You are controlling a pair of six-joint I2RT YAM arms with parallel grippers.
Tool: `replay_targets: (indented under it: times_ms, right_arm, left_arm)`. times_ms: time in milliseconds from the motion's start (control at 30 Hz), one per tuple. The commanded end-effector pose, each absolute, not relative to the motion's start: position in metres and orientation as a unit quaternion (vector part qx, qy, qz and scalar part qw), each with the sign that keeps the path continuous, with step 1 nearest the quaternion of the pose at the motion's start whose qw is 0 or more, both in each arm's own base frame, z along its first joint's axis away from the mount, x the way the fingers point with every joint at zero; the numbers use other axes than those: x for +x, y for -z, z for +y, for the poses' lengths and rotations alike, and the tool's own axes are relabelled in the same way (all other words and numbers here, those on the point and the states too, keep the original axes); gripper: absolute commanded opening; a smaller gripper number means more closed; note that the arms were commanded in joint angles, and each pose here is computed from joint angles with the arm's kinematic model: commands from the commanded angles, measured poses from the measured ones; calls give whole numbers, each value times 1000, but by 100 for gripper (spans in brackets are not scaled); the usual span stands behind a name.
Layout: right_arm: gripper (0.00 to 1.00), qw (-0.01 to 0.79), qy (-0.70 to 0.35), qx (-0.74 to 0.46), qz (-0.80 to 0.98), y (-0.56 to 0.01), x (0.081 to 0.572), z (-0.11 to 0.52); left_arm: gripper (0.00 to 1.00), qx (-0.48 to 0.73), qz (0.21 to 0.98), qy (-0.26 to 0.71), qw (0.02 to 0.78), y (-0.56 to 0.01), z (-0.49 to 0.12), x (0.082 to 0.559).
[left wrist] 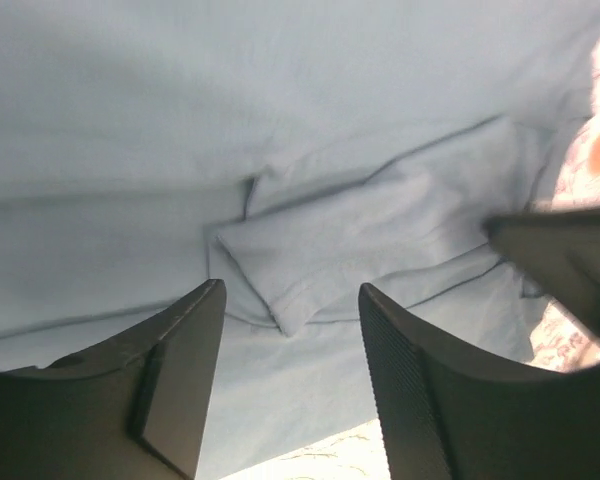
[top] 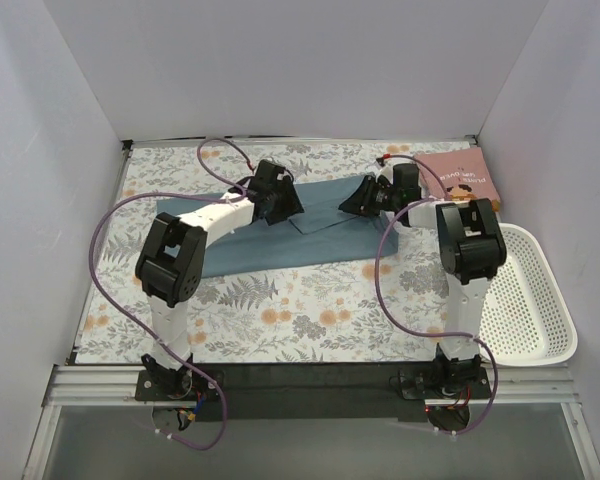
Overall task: Fold and stack the t-shirts
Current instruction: Fold the tshirt
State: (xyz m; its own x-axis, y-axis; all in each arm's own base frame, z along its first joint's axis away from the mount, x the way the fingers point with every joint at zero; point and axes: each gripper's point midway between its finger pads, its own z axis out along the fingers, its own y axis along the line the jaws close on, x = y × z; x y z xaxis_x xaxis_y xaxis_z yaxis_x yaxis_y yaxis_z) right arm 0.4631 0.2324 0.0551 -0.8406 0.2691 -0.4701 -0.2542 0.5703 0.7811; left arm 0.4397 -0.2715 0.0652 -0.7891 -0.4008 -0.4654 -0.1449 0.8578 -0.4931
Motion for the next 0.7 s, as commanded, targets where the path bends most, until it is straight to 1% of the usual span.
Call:
replay_targets:
  times_ms: [0, 33, 67, 133, 200, 300, 467, 567, 667]
  right_arm:
    - [35, 346, -432, -13, 833, -95, 450, 223]
    - [35, 358, -422, -17, 833, -104, 442, 222]
    - [35, 339, -406, -5, 849, -82, 421, 217]
    - [35, 339, -385, 6, 858, -77, 404, 214]
    - [35, 318, -369, 22, 873, -57, 379, 208]
    - [35, 297, -363, 36, 882, -41, 364, 204]
    - [35, 279, -356, 43, 891, -25, 358, 202]
    - [35, 274, -344, 49, 897, -13, 366, 198]
    - [35, 263, -347, 59, 898, -5, 385, 193]
  left_arm:
    - [57, -92, 893, 167, 408, -143, -231, 471]
    - [59, -95, 892, 142, 418, -143, -215, 479]
    - [62, -75, 896, 116, 421, -138, -204, 482]
    - [63, -75, 905, 77, 412, -118, -178, 491]
    - [63, -74, 911, 38, 403, -99, -153, 499]
    - [63, -73, 916, 3, 395, -84, -134, 505]
    - [62, -88, 932, -27, 351, -47, -112, 503]
    - [62, -89, 942, -42, 321, -30, -105, 488]
    - [61, -93, 958, -52, 265, -8, -98, 453]
